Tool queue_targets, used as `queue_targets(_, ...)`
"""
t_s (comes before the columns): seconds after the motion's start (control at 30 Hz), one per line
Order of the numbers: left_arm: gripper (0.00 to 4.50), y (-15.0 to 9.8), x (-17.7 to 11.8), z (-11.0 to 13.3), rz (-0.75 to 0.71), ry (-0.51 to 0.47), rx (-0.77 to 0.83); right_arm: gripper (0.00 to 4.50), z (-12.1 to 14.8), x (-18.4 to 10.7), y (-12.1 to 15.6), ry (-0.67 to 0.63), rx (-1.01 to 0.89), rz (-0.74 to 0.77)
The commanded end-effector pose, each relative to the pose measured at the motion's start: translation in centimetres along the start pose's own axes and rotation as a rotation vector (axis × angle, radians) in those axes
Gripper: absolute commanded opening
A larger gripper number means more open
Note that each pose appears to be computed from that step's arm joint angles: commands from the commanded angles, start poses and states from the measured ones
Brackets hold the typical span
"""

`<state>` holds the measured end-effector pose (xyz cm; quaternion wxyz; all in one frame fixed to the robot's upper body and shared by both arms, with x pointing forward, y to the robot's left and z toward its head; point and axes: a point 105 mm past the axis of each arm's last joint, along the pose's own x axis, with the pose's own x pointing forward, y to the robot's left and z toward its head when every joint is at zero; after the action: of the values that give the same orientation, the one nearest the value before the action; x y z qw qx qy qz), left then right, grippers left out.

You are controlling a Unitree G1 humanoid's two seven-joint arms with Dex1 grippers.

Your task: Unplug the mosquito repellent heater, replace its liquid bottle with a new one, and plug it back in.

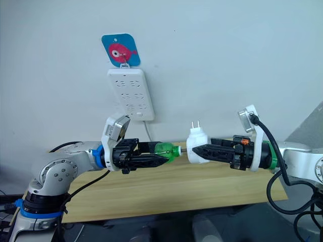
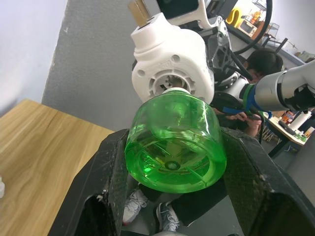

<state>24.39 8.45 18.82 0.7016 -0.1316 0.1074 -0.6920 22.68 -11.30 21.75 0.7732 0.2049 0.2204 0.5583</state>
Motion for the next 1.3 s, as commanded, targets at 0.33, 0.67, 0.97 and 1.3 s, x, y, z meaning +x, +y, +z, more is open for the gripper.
queue_targets(0.33,2.36,-0.1,0.4,0.5,-0.034,0.001,0.042,3.04,0.4,0.1,1.5,-0.008,-0.013,0.063)
queue_targets(0.67,2.36,-0.5,0.6,0.3,-0.058,0.010,0.036,3.04,0.4,0.2,1.2,-0.014,-0.014,0.045)
queue_targets(0.97,2.36,-0.4,0.8,0.4,-0.061,0.002,0.035,3.04,0.2,0.4,1.2,-0.010,-0.015,0.045)
queue_targets(1.3,2.36,-0.4,1.5,0.5,-0.079,-0.003,0.039,3.04,0.0,0.8,1.3,-0.004,-0.020,0.047)
